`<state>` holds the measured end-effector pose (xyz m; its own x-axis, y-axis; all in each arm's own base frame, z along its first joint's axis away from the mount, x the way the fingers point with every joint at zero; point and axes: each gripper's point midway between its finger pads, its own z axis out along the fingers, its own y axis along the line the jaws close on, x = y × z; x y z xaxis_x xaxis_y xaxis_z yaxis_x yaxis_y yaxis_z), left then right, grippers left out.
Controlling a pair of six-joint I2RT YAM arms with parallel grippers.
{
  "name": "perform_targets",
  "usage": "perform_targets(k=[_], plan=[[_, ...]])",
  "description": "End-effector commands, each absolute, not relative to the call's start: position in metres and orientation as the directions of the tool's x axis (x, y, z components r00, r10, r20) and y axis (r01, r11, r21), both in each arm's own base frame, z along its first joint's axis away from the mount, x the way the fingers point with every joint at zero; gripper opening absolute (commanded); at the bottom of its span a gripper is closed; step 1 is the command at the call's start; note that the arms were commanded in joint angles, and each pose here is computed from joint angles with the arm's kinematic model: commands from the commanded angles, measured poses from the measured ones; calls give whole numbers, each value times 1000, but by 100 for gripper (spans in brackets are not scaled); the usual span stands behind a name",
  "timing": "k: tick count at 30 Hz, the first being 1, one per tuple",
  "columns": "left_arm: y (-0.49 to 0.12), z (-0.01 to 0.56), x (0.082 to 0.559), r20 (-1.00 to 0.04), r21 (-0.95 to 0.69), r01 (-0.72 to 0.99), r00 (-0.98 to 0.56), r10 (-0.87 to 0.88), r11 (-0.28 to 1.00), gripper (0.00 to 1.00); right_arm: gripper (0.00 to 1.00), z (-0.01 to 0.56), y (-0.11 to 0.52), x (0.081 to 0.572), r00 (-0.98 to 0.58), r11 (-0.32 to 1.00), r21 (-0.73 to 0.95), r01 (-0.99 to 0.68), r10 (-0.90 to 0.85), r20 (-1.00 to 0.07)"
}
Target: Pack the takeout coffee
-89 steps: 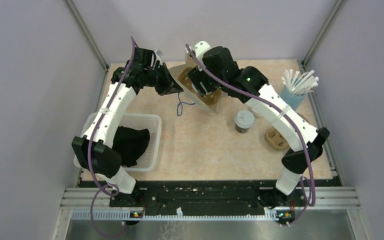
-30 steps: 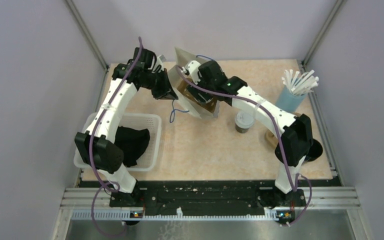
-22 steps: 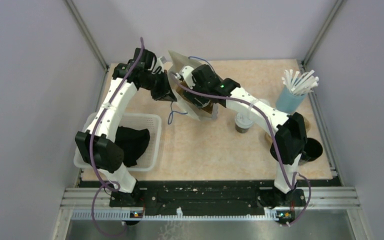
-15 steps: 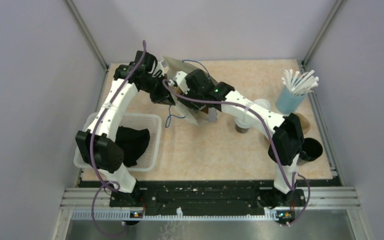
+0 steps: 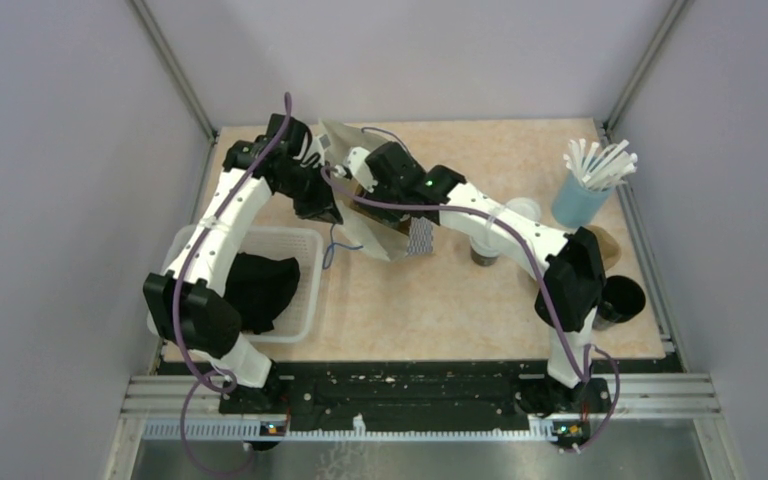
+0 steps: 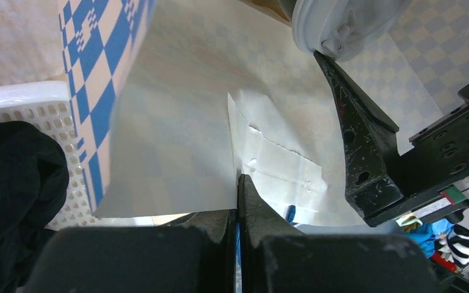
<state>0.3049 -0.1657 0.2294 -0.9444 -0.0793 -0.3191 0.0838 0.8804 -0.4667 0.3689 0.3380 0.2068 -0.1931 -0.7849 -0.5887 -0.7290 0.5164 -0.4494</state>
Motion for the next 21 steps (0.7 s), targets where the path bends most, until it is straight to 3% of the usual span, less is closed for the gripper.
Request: perform_targets(k=[1, 21], plan=[[-158, 238, 301, -373, -439, 117, -926, -62, 891, 0, 31, 221, 342, 368, -167, 506, -481, -717, -793, -586], [-152, 235, 293, -368, -418, 108, -928, -59, 902, 0, 31, 194, 322, 357, -207, 471, -515, -716, -849, -487]])
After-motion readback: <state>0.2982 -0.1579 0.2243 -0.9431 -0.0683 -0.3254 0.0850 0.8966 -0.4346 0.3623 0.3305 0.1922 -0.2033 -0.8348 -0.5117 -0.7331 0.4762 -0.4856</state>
